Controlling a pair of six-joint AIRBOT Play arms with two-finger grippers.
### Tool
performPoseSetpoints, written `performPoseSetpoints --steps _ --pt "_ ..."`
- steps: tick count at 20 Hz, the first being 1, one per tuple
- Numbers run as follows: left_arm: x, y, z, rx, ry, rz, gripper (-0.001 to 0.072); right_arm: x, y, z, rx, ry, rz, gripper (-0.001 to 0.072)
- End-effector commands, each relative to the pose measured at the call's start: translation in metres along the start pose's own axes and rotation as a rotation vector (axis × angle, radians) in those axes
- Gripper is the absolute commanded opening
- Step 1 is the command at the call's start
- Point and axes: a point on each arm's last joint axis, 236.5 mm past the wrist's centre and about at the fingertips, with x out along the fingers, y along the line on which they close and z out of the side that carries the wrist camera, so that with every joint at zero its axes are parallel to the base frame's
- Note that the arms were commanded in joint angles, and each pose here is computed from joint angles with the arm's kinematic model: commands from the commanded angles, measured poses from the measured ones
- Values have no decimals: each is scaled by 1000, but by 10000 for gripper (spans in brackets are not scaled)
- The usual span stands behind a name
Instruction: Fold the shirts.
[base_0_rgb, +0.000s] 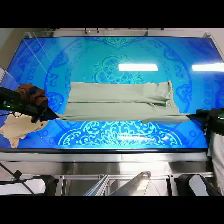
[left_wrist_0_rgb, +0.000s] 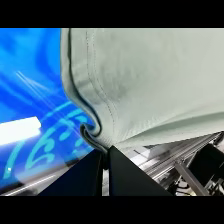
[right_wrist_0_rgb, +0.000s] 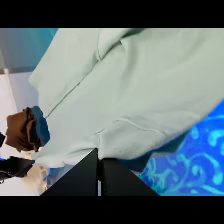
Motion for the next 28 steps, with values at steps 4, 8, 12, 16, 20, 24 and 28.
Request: performPoseSetpoints --steps 4,8,12,16,20,24,28 --pt "-37 -48 46 80 -190 -85 27 21 28 48 -54 -182 90 24" --pt "-36 -87 107 191 -209 -67 27 66 18 93 -118 -251 68 24" --pt "-8 -106 172 249 -220 -55 28 121 0 132 -178 -248 26 24" --pt "36 -88 202 238 -160 -45 11 164 -31 142 -161 -182 -19 24" --pt "71 -58 202 165 -69 -53 10 180 -68 124 -191 -96 -87 24" --pt "58 -73 204 163 -82 -131 517 164 -42 120 -319 -27 -44 495" --pt "-10 -117 204 222 -191 -256 709 101 -55 155 -260 25 -248 553"
